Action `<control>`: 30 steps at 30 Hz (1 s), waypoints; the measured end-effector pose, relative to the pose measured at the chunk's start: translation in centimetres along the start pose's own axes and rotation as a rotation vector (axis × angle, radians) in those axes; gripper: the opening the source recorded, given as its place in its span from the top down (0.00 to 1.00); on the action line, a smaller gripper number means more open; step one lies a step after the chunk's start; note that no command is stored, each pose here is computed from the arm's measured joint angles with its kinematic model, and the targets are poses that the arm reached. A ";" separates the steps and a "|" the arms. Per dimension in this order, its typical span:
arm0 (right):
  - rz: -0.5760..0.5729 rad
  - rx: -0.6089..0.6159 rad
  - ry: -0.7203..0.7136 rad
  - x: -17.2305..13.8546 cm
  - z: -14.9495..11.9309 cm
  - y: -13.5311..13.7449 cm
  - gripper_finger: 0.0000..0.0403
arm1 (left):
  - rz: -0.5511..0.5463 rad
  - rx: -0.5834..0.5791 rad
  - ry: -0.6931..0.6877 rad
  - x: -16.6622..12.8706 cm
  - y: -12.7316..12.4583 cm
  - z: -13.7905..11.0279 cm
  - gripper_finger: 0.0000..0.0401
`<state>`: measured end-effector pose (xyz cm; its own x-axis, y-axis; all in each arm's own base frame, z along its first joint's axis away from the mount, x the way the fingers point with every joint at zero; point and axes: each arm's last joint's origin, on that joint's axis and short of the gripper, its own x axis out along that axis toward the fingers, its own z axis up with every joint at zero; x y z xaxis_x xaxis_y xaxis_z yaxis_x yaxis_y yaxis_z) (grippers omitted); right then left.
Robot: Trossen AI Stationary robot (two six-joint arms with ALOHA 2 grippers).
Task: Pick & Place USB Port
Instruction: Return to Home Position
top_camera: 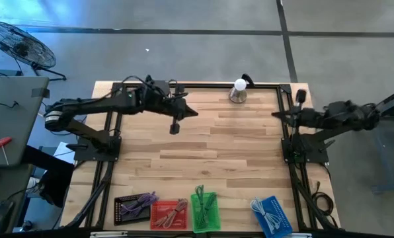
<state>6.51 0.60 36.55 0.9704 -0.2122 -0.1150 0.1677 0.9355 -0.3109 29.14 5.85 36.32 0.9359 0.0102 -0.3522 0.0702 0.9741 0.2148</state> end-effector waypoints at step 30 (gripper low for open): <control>0.049 0.256 -0.070 6.0 -15.5 4.7 1.00 | 0.045 -0.149 -0.128 -4.0 -11.3 -15.0 1.00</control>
<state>10.40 -0.61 19.79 0.9866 -0.1532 -0.0558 0.1501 0.9871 -0.0565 19.45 -1.81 21.66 0.9738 0.0347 -0.2249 -0.0154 0.9961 0.0870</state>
